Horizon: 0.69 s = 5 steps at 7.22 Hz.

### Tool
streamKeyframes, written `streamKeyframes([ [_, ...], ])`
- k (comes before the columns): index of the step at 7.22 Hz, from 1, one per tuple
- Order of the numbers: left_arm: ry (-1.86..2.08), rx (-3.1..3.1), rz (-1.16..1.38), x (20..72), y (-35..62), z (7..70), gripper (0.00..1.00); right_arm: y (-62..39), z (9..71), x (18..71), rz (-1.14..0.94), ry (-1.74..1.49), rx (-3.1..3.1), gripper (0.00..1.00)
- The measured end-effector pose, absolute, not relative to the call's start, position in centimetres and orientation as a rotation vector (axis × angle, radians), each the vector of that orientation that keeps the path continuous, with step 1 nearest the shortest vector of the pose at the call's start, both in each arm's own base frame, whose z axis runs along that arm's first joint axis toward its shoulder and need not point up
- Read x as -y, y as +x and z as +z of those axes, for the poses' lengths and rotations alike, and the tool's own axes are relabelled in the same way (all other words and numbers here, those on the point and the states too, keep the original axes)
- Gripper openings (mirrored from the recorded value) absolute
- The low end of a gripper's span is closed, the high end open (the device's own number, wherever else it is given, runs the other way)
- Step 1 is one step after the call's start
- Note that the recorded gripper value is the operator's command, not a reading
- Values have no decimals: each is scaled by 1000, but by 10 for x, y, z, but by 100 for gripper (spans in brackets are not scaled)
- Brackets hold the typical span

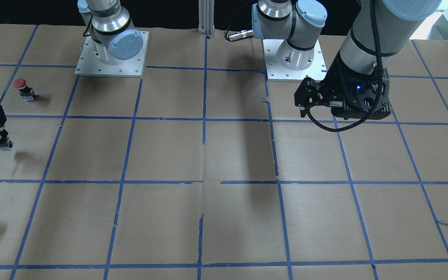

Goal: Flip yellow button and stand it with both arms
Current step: 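Set the button upright on its base and open the right gripper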

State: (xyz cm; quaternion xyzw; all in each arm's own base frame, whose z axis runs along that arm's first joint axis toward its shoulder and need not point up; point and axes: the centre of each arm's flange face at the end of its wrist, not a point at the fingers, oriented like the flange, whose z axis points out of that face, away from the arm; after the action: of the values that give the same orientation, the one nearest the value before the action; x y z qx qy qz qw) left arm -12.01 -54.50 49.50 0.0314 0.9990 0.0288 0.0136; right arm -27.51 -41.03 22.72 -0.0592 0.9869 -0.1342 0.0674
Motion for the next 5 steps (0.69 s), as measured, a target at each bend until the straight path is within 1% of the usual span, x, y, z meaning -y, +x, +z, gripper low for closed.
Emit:
streamKeyframes([
  [2,95,-3108,72,547,-119,499,100,-284,220,409,-443,-159,-2959,6],
  [5,92,-3100,43,547,-118,508,100,-269,244,399,-432,-151,-2933,7],
])
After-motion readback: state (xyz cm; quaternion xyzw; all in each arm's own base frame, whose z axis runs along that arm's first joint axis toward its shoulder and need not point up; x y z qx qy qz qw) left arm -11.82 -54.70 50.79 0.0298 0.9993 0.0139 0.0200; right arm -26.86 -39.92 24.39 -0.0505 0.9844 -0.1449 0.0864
